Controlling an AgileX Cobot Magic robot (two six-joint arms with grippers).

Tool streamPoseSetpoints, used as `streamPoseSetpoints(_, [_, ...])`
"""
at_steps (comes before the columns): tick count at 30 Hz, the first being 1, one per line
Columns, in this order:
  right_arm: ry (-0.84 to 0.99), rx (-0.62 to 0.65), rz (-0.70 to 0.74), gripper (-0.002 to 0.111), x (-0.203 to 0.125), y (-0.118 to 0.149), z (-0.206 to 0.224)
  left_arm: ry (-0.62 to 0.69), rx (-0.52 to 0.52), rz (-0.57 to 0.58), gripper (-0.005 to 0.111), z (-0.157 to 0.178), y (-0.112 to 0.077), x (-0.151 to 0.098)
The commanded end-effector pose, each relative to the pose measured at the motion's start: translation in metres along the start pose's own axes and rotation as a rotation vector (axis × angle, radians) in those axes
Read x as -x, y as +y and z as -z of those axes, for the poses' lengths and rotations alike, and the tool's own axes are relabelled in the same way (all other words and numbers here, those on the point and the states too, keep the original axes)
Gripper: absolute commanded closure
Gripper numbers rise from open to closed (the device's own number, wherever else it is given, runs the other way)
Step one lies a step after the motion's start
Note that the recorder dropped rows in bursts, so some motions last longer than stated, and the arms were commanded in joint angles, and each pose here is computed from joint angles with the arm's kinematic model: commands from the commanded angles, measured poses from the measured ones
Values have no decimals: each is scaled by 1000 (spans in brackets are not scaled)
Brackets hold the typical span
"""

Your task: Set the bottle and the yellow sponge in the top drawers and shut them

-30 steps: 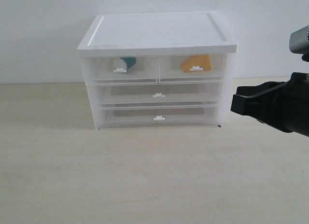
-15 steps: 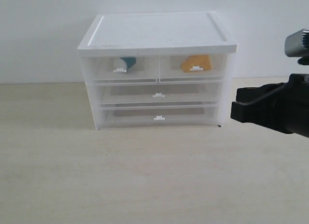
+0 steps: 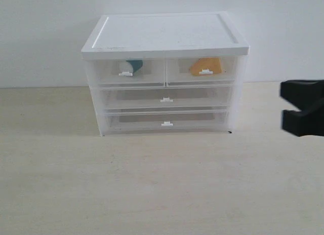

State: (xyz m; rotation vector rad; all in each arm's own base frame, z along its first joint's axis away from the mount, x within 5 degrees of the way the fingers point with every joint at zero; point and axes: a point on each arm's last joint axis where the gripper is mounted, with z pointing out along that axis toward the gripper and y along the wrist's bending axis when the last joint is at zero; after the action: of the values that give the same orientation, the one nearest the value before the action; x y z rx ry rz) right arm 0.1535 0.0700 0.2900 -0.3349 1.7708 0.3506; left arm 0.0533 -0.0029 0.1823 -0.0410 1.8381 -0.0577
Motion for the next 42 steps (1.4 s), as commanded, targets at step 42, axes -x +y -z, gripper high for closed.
streamPoseSetpoints(42, [31,-329,-136,108,-132,-27,93,-1,5,6,103,0,0,-1])
